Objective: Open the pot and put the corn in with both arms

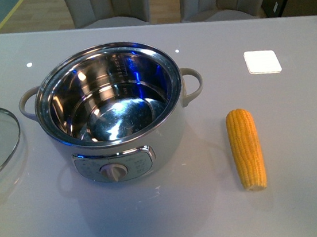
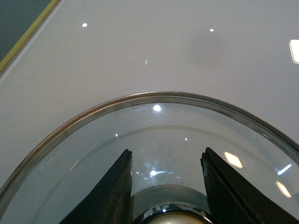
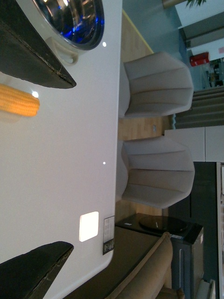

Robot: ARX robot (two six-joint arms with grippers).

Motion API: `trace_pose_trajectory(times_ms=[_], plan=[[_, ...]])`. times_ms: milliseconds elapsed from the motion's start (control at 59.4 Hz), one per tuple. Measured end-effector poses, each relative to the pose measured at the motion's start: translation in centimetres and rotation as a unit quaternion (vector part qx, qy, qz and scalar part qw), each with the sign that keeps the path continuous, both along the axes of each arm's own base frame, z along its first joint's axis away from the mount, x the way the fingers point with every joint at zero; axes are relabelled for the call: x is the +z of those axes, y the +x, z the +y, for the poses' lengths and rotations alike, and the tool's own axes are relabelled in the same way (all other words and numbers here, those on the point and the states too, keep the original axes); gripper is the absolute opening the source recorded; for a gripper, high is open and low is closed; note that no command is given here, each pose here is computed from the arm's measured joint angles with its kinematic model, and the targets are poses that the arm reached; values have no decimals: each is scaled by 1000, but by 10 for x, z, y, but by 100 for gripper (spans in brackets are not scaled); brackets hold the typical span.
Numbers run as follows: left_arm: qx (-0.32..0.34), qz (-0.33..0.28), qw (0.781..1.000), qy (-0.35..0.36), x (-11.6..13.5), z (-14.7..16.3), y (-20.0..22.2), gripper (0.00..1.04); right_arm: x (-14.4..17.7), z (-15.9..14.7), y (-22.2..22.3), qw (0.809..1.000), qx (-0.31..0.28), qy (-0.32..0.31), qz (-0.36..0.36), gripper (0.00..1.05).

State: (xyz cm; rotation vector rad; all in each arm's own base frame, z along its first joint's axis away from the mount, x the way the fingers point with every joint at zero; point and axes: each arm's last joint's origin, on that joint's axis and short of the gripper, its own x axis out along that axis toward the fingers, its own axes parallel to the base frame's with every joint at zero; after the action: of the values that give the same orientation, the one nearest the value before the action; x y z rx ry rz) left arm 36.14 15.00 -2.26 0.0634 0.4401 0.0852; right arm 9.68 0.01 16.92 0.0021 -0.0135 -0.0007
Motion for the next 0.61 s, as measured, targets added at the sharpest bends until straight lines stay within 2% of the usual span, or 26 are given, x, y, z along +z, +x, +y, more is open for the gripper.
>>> trace_pose_trajectory(times_ms=[606], plan=[[0,-21,1000,1,-20,2,3,40,0,0,0,1000,0,0,0,96]])
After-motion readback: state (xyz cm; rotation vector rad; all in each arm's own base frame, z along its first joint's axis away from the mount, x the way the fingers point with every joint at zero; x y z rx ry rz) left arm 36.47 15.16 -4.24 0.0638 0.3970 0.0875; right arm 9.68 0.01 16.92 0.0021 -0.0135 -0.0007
